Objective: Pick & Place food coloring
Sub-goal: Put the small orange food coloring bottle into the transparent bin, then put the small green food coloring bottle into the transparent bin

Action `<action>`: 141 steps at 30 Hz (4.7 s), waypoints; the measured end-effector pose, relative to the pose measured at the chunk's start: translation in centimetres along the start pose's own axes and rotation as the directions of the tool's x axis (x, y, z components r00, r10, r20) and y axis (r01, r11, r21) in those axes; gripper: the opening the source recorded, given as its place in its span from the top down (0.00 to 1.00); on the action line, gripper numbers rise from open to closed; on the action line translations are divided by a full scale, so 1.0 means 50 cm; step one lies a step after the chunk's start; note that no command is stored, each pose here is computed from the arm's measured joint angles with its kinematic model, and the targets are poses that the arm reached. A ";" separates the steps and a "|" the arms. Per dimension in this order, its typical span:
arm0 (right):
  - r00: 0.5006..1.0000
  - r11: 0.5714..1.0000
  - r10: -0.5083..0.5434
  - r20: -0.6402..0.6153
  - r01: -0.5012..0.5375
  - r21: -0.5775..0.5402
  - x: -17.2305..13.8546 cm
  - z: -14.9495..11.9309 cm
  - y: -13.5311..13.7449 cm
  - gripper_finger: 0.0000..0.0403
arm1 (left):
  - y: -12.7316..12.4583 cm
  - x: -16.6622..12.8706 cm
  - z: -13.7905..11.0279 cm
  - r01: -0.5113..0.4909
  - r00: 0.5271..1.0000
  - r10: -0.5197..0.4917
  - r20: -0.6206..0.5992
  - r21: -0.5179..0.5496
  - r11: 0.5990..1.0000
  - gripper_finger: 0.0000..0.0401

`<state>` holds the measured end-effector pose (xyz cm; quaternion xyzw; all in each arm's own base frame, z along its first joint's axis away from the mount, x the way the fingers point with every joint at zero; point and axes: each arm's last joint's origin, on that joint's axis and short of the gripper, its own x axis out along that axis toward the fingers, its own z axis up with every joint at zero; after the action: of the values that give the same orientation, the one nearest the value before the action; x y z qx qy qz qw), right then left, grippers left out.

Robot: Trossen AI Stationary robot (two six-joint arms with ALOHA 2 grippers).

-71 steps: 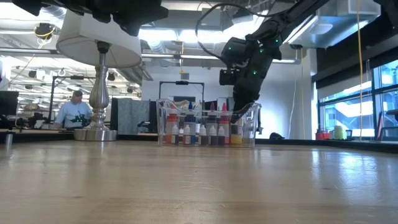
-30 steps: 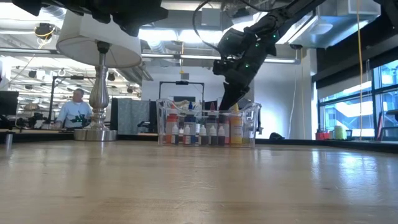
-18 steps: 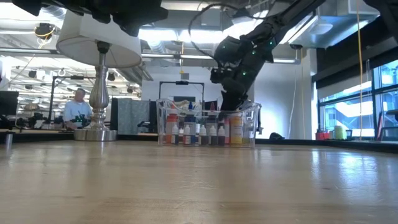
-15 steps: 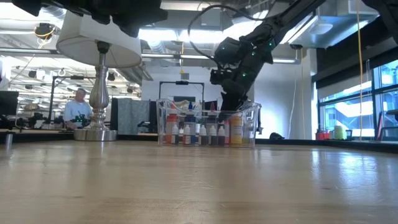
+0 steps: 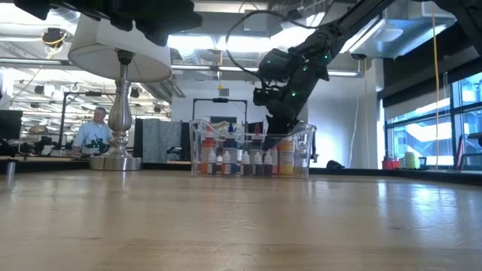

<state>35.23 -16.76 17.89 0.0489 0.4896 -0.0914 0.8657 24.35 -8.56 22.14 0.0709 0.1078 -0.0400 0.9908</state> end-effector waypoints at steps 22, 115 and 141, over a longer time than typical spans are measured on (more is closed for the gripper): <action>0.999 0.999 -0.032 -0.018 0.032 -0.007 0.019 -0.004 -0.003 0.81 | 0.000 0.000 0.000 0.000 1.000 0.000 0.000 0.000 1.000 0.64; 0.856 0.908 0.326 0.401 -0.166 -0.385 -0.210 -0.265 0.325 0.71 | -0.289 -0.021 0.030 -0.803 0.440 -0.175 -0.881 -0.473 0.363 0.40; 0.854 0.909 0.327 0.404 -0.168 -0.381 -0.210 -0.264 0.325 0.71 | -0.316 -0.060 -0.025 -0.962 0.254 0.058 -0.965 -0.246 0.121 0.40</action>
<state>22.23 2.62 20.01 -0.0572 0.2689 0.0974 0.9565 19.69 -23.78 19.48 -0.4009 0.4932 0.4802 0.6045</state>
